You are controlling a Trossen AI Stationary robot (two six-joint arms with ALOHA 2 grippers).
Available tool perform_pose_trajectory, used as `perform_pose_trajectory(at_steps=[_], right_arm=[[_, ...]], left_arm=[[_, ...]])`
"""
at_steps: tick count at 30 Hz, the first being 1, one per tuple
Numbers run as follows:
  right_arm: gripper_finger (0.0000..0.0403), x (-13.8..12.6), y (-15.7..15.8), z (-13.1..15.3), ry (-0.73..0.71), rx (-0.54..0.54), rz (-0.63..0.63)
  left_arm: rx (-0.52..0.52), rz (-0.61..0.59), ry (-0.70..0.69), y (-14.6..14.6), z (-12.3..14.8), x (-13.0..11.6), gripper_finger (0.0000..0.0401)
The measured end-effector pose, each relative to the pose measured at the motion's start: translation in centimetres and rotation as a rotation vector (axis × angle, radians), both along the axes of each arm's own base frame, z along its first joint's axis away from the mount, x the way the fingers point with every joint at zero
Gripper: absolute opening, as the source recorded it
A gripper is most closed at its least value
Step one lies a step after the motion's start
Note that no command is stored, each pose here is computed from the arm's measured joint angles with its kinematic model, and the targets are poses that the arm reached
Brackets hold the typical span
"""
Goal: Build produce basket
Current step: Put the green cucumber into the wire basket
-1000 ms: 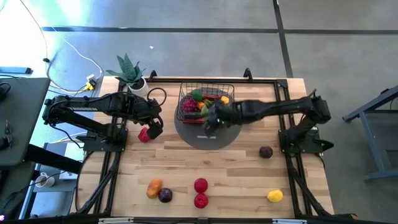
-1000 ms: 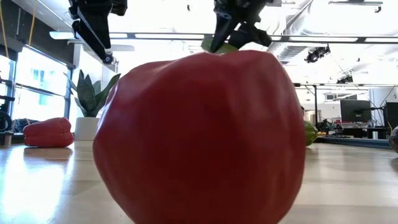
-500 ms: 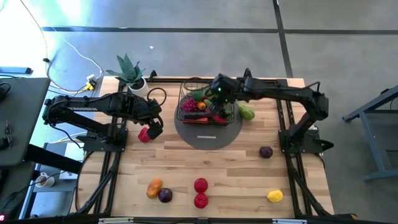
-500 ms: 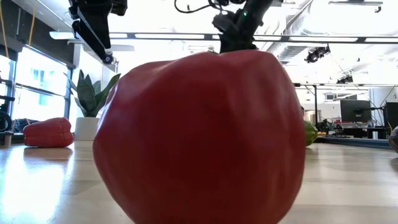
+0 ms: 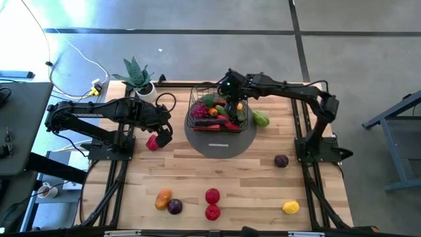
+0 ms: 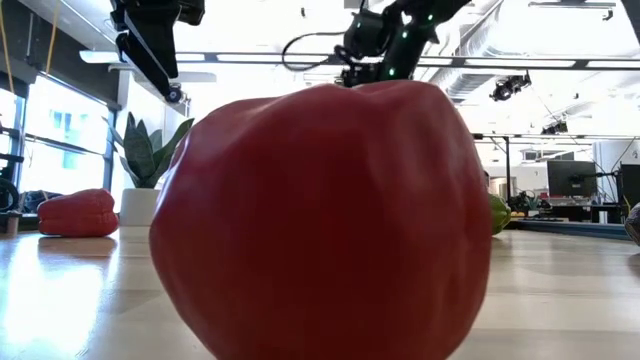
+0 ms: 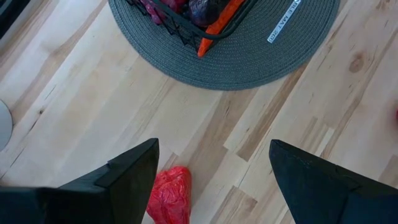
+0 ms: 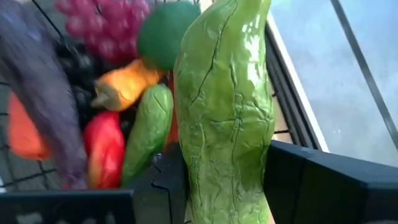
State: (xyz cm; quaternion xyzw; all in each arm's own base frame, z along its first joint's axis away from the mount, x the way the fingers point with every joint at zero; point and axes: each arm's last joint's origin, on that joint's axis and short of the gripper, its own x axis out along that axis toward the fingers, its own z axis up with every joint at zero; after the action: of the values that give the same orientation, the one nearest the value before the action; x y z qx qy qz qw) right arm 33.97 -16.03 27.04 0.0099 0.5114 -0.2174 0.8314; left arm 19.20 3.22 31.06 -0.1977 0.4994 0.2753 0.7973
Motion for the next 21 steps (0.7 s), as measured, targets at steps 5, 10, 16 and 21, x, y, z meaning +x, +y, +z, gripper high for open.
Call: perform_pose_trajectory(at_steps=[5, 10, 16, 21], right_arm=[[0.0134, 0.1, -0.9, -1.5, 0.055, 0.021, 0.008], [0.0134, 0.0, -1.7, -2.5, 0.116, 0.01, 0.022], [0.0135, 0.0, -2.0, -3.2, 0.162, -0.007, 0.019], [0.0175, 0.0, -1.9, -3.3, 0.169, -0.005, 0.021]], left_arm=[[-0.006, 0.017, -0.004, 0.0, 0.0, 0.0, 0.0296], [-0.007, 0.022, -0.006, 0.0, 0.0, 0.0, 0.0296], [-0.016, 0.046, -0.012, 0.0, 0.0, 0.0, 0.0296], [-0.016, 0.047, -0.012, 0.0, 0.0, 0.0, 0.0296]])
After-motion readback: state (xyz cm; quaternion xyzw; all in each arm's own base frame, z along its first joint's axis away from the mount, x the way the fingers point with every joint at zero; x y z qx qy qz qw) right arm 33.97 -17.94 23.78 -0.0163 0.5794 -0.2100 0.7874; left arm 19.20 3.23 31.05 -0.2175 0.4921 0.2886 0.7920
